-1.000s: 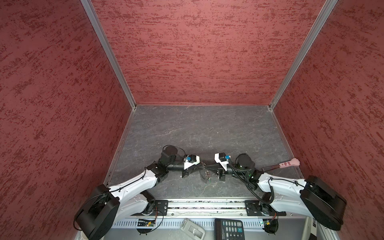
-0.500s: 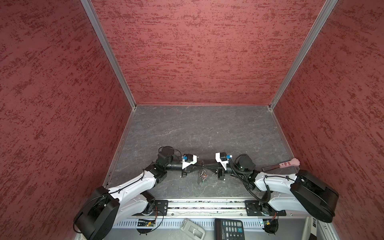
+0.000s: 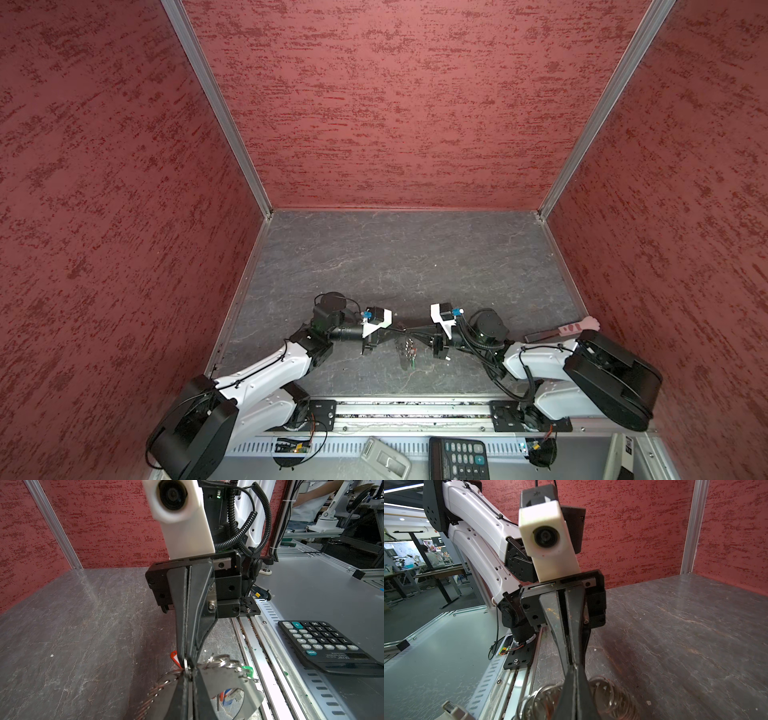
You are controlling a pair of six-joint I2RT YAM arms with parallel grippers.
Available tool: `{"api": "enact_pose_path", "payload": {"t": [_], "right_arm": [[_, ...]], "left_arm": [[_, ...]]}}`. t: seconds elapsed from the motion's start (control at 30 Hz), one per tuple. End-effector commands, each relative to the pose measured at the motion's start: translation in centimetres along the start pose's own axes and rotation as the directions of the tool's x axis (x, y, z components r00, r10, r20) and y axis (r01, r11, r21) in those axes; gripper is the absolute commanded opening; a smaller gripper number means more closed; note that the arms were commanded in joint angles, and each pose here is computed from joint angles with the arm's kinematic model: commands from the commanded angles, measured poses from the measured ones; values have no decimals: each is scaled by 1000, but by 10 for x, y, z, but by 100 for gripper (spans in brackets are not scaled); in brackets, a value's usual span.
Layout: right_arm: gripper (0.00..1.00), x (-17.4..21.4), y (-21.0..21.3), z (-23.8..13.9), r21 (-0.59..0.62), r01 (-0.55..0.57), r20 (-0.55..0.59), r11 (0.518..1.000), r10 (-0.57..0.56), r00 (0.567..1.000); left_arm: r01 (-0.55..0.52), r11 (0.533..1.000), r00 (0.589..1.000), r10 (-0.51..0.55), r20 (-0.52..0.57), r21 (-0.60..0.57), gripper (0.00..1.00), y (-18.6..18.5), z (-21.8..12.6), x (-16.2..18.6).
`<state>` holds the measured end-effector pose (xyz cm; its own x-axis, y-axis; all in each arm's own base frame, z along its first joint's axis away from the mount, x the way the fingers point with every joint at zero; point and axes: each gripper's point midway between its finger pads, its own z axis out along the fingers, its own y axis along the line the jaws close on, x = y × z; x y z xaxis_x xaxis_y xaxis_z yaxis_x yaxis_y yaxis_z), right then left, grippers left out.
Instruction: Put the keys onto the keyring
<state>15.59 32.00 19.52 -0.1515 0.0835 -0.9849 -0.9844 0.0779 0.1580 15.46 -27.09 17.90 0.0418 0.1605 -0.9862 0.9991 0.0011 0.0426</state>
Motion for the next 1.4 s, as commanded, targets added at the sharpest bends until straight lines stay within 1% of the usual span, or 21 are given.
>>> {"api": "enact_pose_path", "payload": {"t": [0.0, 0.13, 0.23, 0.33, 0.47, 0.53, 0.67, 0.8, 0.93, 1.17, 1.27, 1.37], "right_arm": [[0, -14, 9, 0, -40, 25, 56, 999, -23, 998], [0, -11, 9, -1, -34, 23, 39, 999, -22, 999], [0, -2, 8, -1, -29, 23, -17, 999, -23, 1000], [8, 7, 6, -6, 4, 41, -94, 999, -40, 995], [16, 16, 3, -17, 51, 66, -190, 996, -55, 980], [17, 18, 3, -20, 59, 71, -215, 996, -57, 975], [19, 19, 5, -22, 53, 69, -223, 996, -55, 973], [19, 20, 5, -16, 27, 50, -224, 998, -42, 974], [19, 15, 6, -10, 6, 37, -202, 999, -35, 979], [17, 19, 3, -4, -8, 24, -224, 1000, -26, 974], [13, 20, 4, -3, -17, 18, -230, 1000, -21, 973], [6, 24, 4, -3, -22, 11, -241, 1000, -16, 970]], "left_arm": [[3, 1000, 1000, -3, 4, 13, 2, -1, 1, 0], [4, 1000, 1000, -4, -3, 6, 0, 0, 1, 0], [8, 1000, 1000, -8, -17, -11, 0, 4, 1, 2], [5, 1000, 1000, -5, -29, -19, 0, 4, 1, 4], [4, 1000, 999, -5, -46, -15, 0, 4, 3, 5], [4, 1000, 999, -5, -53, -12, 0, 3, 4, 7], [3, 1000, 998, -3, -59, -6, 0, 2, 4, 8], [2, 1000, 998, -2, -71, -2, 0, 1, 6, 10], [-1, 1000, 996, 2, -90, 9, 0, -1, 9, 13], [8, 1000, 993, -5, -120, 22, 0, -3, 13, 19], [6, 1000, 993, -3, -117, 26, 0, -3, 13, 18], [8, 1000, 993, -5, -119, 24, 0, -3, 13, 19]]}}
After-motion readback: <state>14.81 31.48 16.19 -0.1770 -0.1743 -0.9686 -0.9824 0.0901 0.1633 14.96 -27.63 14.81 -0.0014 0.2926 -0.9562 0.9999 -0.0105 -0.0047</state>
